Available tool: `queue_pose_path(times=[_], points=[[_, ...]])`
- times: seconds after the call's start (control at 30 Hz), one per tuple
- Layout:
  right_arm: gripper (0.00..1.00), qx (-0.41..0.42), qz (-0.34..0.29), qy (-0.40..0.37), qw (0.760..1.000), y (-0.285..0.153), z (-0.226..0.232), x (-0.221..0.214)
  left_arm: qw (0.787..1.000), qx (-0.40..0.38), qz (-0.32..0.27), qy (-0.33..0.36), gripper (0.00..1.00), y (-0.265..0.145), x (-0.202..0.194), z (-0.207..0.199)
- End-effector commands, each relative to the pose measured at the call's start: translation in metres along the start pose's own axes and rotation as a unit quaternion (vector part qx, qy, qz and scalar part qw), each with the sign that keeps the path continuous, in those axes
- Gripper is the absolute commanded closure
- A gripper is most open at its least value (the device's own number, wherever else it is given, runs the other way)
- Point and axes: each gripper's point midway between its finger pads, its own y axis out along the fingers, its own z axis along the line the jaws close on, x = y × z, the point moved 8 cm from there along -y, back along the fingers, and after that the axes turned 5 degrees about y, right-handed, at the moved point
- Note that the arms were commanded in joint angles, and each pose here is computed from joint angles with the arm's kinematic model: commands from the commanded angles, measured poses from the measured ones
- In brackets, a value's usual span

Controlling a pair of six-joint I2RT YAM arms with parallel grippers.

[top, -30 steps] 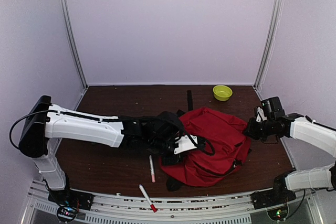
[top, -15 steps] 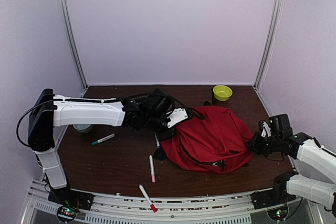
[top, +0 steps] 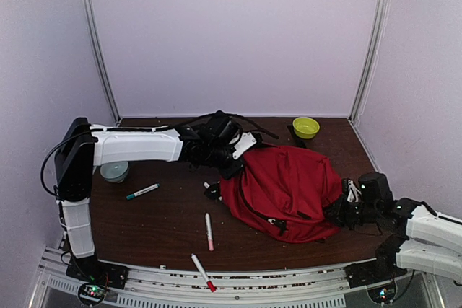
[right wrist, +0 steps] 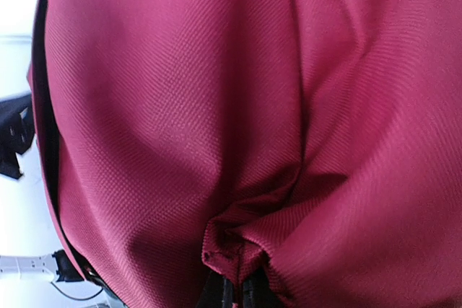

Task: Pack the student bag
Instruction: Rotate the student bag at the center of the board.

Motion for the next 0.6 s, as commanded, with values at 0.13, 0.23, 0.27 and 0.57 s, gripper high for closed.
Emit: queue_pose_path(times=[0.13,0.23,0.27,0.57], points=[[1.0,0.033,0.043,-0.021,0.998,0.018,0.038,-0.028,0.993,0.037,-0.047,-0.099,1.0,0.007,0.021,0.05],[1.0,0.046,0.057,-0.03,0.997,0.023,0.053,-0.036,0.992,0.031,-0.058,-0.109,0.99,0.009,0.025,0.058],[1.0,0.046,0.061,-0.033,0.997,0.025,0.056,-0.038,0.992,0.033,-0.057,-0.108,0.99,0.009,0.025,0.06],[0.91,0.038,0.044,-0.054,0.997,0.021,0.067,-0.039,0.993,0.038,-0.051,-0.103,0.96,0.004,0.017,0.059]])
